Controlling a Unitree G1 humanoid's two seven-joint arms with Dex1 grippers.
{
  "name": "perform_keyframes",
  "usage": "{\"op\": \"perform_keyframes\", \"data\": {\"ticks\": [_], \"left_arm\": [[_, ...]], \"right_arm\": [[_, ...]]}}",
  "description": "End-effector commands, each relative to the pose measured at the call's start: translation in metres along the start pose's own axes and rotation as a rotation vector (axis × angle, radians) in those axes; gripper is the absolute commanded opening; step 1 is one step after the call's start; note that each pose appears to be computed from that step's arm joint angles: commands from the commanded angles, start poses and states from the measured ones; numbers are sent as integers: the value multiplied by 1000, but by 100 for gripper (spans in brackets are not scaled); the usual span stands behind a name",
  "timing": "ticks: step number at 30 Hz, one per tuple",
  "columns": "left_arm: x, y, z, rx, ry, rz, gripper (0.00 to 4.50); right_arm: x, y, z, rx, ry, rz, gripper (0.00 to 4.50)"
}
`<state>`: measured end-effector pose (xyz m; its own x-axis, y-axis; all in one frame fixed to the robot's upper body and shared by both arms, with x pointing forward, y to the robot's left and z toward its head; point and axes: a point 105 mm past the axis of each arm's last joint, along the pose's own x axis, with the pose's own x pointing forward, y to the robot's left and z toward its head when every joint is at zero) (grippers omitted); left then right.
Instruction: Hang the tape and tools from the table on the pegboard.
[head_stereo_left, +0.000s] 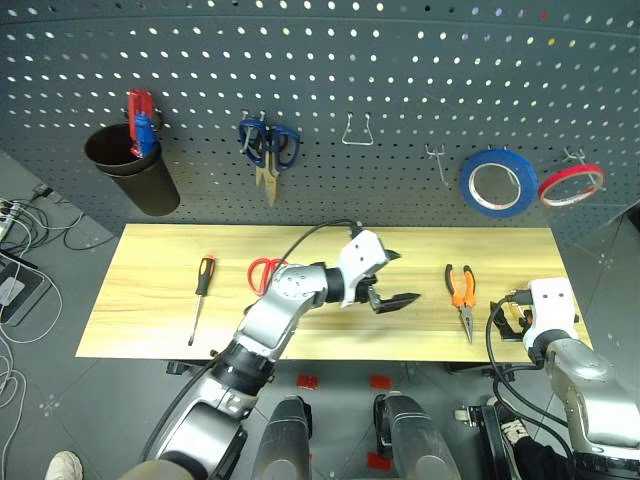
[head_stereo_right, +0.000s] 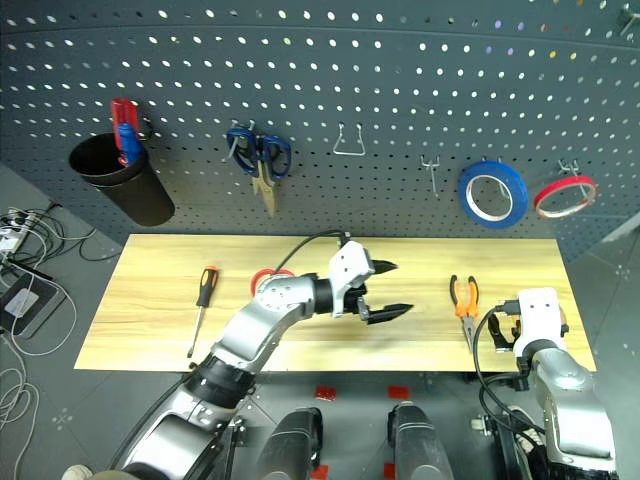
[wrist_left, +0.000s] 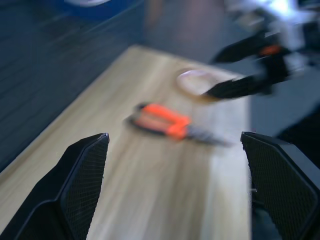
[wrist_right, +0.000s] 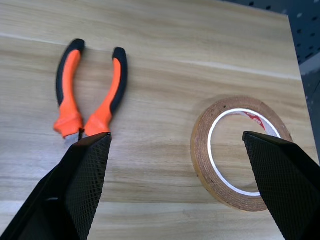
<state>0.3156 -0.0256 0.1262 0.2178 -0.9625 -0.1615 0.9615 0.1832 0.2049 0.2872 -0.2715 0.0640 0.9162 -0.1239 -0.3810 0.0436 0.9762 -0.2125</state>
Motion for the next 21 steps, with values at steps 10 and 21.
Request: {"op": "perform_keyframes", "data": {"ticks": [10,21], "left_arm": [[52,-7,13,207,-70,-216,446],[64,-9,22,232,-110,-251,446]], "right_arm": [[28,-21,17,59,-14,-29,450],[48,-29,3,224,49,-80,450]]}}
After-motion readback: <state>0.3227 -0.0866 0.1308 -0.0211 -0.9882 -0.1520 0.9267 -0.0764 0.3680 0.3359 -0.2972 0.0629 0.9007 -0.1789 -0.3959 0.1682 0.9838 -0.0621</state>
